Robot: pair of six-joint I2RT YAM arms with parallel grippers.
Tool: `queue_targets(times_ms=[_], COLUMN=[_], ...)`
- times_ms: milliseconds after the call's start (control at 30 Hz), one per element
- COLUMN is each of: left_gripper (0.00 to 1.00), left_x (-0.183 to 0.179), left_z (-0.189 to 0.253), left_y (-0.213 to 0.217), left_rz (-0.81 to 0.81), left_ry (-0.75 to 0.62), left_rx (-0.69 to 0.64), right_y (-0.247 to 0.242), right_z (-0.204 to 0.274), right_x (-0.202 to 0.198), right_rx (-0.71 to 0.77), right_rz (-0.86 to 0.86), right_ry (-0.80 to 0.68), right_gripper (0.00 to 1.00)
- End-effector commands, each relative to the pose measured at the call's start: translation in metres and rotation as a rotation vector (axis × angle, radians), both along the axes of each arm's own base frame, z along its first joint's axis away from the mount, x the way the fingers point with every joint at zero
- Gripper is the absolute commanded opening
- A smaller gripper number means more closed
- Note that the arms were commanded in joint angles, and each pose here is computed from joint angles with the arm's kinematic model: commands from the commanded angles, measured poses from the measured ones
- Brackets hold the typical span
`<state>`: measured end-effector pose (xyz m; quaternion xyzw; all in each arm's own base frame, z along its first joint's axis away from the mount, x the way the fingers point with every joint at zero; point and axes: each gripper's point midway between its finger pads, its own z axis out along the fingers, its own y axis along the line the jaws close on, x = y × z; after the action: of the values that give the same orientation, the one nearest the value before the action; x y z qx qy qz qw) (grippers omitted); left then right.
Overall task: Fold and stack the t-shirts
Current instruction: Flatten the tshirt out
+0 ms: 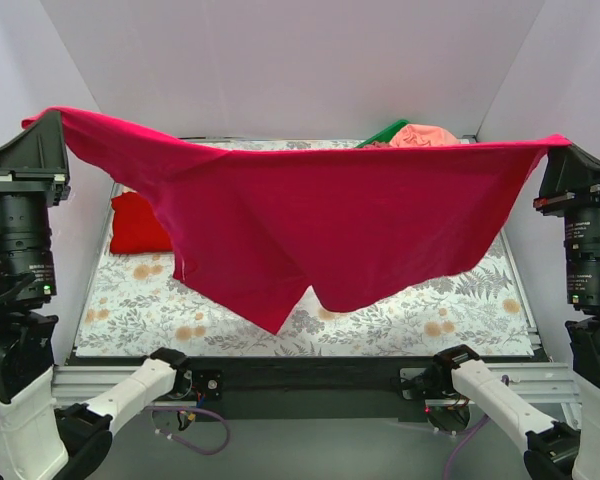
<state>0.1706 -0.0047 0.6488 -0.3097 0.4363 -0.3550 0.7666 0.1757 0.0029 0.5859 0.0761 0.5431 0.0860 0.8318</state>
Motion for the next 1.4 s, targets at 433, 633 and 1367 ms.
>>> queue_targets(times_ms=[433, 633, 1367], left_gripper=[0.00, 0.00, 0.00], left_x=[0.176, 0.263, 0.130], left_z=[-0.073, -0.117, 0.000], left_y=[-0.037, -0.047, -0.005], left_rz=[0.247, 0.251, 0.163], left_ry=[0.287, 0.334, 0.022], left_rx=[0.412, 0.527, 0.413], right_y=[0.026, 0.044, 0.048], right_z=[-0.057, -0.093, -0.024], right_x=[0.105, 0.183, 0.111], right_rx=[-0.120, -0.197, -0.156], right_rz=[-0.090, -0.140, 0.039], right_ry=[0.225, 0.330, 0.087], right_gripper=[0.01, 0.01, 0.01])
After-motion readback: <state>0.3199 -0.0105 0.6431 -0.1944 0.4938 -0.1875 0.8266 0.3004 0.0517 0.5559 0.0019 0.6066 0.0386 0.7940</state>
